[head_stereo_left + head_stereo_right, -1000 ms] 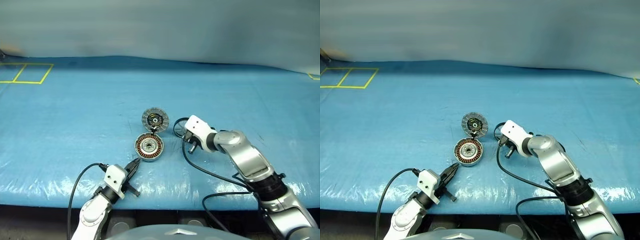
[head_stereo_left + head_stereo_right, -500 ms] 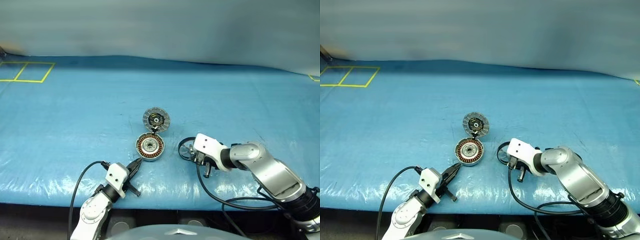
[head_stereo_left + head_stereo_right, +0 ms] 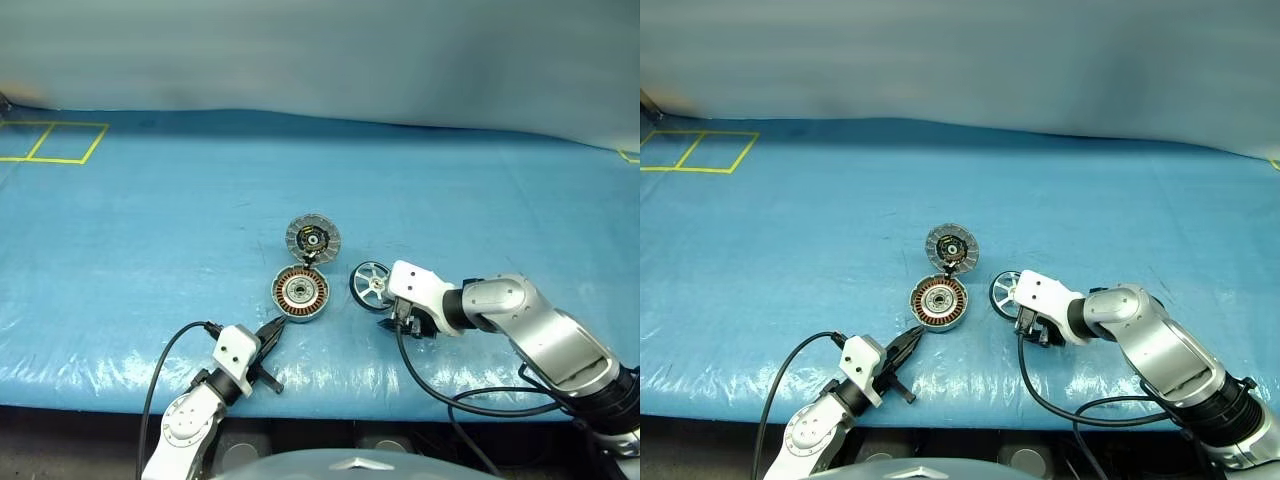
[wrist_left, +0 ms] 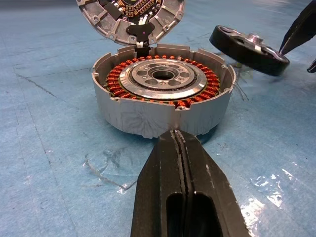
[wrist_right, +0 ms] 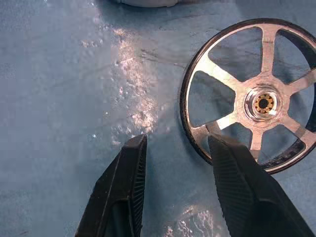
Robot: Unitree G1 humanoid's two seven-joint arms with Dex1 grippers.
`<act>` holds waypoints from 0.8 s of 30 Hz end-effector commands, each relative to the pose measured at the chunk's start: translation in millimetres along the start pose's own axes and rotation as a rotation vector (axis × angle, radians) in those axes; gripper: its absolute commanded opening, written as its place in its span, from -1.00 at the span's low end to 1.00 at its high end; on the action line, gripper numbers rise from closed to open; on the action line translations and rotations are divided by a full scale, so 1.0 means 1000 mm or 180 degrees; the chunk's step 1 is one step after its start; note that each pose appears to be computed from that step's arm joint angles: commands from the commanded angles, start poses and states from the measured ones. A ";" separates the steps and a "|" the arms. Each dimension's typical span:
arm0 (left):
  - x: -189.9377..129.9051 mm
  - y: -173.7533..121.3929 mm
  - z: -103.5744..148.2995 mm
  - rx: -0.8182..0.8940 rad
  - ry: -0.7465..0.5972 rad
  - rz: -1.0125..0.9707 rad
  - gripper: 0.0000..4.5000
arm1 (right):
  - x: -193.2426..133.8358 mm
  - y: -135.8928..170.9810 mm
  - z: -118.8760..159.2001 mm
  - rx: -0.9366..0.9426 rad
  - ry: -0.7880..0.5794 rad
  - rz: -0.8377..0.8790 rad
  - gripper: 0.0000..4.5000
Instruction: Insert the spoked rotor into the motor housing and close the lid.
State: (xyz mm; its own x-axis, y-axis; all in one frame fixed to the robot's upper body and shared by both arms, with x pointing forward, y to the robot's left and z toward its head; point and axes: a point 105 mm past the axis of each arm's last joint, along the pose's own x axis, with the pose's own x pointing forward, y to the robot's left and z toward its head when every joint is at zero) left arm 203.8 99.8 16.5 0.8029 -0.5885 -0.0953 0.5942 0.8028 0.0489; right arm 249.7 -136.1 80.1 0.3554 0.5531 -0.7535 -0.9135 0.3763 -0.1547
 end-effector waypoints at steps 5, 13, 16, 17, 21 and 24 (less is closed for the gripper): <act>0.001 -0.005 0.005 -0.0010 -0.0048 -0.0043 -1.00 | -0.020 -0.016 0.029 0.0103 -0.0399 -0.0288 -0.15; 0.002 -0.004 0.006 0.0011 -0.0066 -0.0055 -1.00 | -0.021 -0.031 0.042 0.0585 -0.0580 -0.0608 -0.15; 0.003 -0.003 0.007 0.0033 -0.0094 -0.0042 -1.00 | -0.014 -0.032 0.039 0.0571 -0.0494 -0.0634 -0.15; 0.003 -0.003 0.007 0.0038 -0.0097 -0.0040 -1.00 | -0.011 -0.033 0.038 0.0583 -0.0463 -0.0632 -0.15; 0.003 -0.003 0.007 0.0047 -0.0099 -0.0029 -1.00 | 0.000 -0.035 0.036 0.0593 -0.0399 -0.0568 -0.15; 0.003 -0.002 0.007 0.0041 -0.0099 0.0000 -1.00 | 0.003 -0.037 0.036 0.0563 -0.0369 -0.0532 -0.15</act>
State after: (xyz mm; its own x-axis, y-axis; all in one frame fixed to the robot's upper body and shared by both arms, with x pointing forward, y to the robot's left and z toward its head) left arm 205.5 99.4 18.8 0.8039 -0.5886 -0.0855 0.5938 0.8026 0.0574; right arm 286.8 -124.4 95.5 0.5033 0.5356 -0.6781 -0.7899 0.6034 -0.1097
